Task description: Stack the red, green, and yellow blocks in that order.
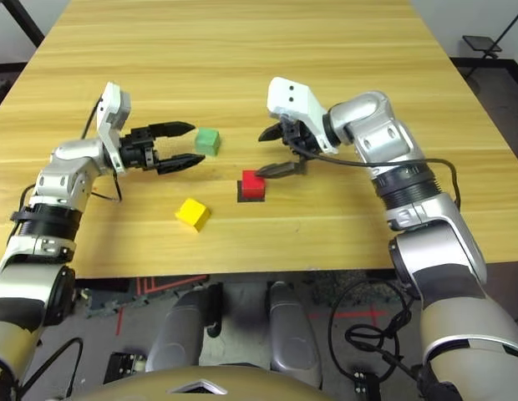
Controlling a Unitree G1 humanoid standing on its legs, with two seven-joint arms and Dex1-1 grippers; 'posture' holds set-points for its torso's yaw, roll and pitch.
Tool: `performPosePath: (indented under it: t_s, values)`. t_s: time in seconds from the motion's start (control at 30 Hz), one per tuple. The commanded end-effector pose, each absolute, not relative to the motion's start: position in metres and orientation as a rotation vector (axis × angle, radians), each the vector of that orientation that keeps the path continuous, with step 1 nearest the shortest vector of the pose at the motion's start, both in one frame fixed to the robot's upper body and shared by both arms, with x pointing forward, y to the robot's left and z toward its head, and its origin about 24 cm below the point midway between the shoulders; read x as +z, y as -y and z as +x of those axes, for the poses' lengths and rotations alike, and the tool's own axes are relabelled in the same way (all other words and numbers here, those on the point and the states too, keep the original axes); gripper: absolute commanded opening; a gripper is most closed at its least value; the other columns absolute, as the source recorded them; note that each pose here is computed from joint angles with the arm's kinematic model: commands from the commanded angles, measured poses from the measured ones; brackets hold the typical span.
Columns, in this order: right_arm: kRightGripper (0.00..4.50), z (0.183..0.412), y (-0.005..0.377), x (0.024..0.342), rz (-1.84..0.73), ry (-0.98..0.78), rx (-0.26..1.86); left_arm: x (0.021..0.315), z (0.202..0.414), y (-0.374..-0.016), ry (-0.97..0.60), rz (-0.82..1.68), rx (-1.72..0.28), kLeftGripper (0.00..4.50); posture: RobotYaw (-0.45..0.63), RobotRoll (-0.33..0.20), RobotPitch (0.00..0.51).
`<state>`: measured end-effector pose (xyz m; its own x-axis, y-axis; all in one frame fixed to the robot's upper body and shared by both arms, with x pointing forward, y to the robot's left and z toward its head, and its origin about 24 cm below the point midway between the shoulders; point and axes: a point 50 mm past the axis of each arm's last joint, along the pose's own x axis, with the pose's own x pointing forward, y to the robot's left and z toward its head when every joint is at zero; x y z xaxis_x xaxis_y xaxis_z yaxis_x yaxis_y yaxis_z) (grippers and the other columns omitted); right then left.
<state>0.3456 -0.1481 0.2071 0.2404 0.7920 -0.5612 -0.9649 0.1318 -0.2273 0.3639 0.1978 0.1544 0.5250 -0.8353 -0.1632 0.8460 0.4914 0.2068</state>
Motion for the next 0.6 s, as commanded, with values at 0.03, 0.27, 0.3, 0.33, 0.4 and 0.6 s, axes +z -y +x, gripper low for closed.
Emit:
performPosePath:
  t_s: [0.03,0.27,0.3,0.33,0.4,0.6]
  values:
    - [4.47,0.345,0.155,0.211,-0.594,-0.327,1.279,0.155,0.372,-0.201,-0.086,0.336,-0.958,4.5,0.28,-0.067,0.173]
    - [4.47,0.344,0.162,0.212,-0.584,-0.328,1.245,0.163,0.361,-0.187,0.006,0.314,-1.214,4.5,0.26,-0.064,0.164]
    - [4.47,0.345,0.164,0.213,-0.583,-0.329,1.235,0.163,0.357,-0.187,0.019,0.347,-1.273,4.5,0.26,-0.065,0.163]
    - [4.47,0.346,0.166,0.214,-0.582,-0.33,1.227,0.164,0.355,-0.187,0.033,0.371,-1.321,4.5,0.26,-0.065,0.162]
    - [4.47,0.346,0.169,0.215,-0.583,-0.33,1.214,0.168,0.357,-0.188,0.021,0.38,-1.35,4.5,0.26,-0.064,0.161]
    - [4.47,0.345,0.17,0.217,-0.574,-0.325,1.208,0.185,0.373,-0.186,0.023,0.473,-1.286,4.5,0.24,-0.064,0.155]
